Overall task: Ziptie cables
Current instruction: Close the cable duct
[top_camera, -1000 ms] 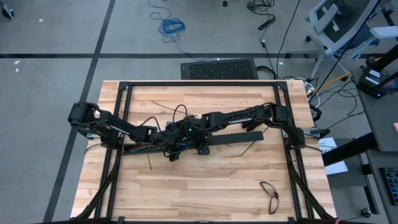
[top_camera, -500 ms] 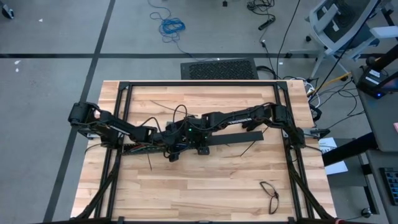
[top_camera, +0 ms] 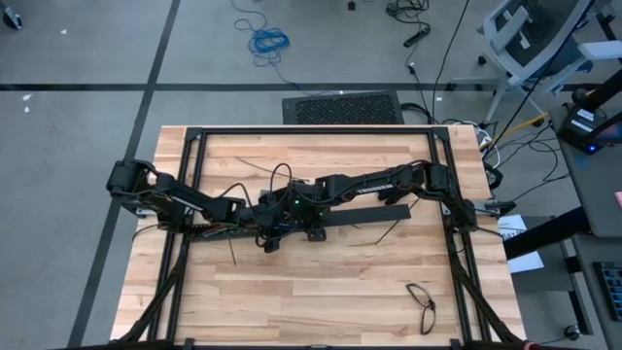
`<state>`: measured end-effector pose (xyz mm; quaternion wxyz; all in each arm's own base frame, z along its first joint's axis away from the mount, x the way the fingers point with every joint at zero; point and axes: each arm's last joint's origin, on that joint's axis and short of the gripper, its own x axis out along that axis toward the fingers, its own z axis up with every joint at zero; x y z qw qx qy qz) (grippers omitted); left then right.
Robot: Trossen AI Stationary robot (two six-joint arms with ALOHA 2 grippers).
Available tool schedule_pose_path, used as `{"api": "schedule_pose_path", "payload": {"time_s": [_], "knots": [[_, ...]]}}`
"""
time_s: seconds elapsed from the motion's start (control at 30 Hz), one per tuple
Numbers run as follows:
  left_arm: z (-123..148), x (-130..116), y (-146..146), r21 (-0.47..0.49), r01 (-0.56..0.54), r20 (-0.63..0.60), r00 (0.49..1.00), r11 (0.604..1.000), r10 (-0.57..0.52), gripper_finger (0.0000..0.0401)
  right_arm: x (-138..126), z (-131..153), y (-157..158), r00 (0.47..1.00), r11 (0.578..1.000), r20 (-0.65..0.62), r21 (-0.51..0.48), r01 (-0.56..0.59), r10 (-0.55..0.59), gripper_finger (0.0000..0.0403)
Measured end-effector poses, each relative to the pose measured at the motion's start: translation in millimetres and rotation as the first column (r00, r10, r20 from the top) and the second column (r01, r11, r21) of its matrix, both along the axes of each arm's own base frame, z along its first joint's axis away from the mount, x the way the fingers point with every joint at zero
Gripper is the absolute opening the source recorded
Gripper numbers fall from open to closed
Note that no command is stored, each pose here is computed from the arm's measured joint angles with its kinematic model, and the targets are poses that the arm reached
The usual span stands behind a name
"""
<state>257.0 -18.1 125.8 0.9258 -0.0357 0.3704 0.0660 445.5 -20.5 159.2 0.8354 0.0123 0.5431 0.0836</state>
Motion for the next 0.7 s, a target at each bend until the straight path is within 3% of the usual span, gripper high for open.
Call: {"api": "schedule_pose_path", "payload": {"time_s": [0.7], "knots": [[2.4,2.1,0.7,0.025,-0.017,0.034,0.999,1.000,0.016,0.0268,2.0,0.9,-0.3,1.000,1.000,0.022,0.001,0.008,-0.008,0.0256]]}}
